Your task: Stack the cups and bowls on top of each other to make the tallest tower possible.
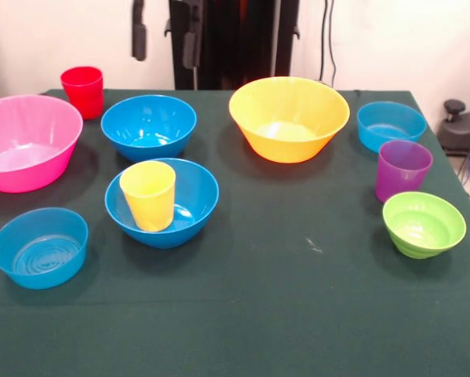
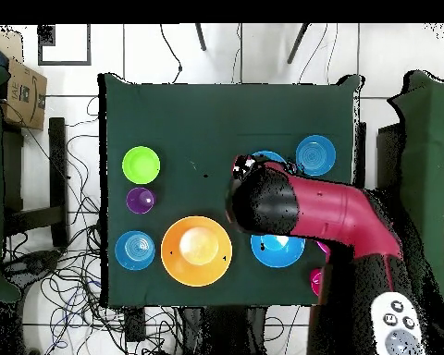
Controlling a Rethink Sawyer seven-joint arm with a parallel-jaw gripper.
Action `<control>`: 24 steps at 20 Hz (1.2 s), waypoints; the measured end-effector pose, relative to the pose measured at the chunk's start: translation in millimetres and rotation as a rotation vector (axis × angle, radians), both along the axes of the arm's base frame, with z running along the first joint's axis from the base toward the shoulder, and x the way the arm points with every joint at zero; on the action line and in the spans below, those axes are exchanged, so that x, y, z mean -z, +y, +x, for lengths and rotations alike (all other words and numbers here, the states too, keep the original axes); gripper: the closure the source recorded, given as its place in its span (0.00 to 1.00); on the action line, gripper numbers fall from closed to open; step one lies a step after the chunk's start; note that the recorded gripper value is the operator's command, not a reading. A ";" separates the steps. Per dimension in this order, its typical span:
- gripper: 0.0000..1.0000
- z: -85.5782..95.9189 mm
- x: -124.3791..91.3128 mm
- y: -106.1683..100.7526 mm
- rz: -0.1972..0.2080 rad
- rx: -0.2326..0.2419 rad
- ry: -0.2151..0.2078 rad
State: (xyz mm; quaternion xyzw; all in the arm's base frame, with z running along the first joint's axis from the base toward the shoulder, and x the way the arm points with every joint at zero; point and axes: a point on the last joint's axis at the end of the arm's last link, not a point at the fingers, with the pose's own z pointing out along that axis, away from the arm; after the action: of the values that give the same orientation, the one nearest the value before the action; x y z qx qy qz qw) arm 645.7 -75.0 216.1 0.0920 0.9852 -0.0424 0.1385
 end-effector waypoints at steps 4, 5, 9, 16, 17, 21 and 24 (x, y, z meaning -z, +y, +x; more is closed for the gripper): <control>0.00 -7.2 12.3 16.1 -0.016 -0.022 -0.011; 0.00 -7.8 14.0 17.6 -0.019 -0.023 -0.013; 0.00 -14.2 24.9 31.2 -0.040 -0.022 -0.015; 0.00 -26.1 30.4 53.0 -0.065 -0.001 0.000; 0.00 -27.7 29.9 56.5 -0.070 0.003 0.000; 0.00 -34.8 27.9 68.6 -0.090 0.014 0.001; 0.00 -39.5 26.0 77.6 -0.103 0.020 0.000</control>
State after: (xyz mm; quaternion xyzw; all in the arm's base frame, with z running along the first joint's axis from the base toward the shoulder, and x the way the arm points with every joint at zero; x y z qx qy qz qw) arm 606.3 2.5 190.1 0.0947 0.9807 -0.0944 0.1427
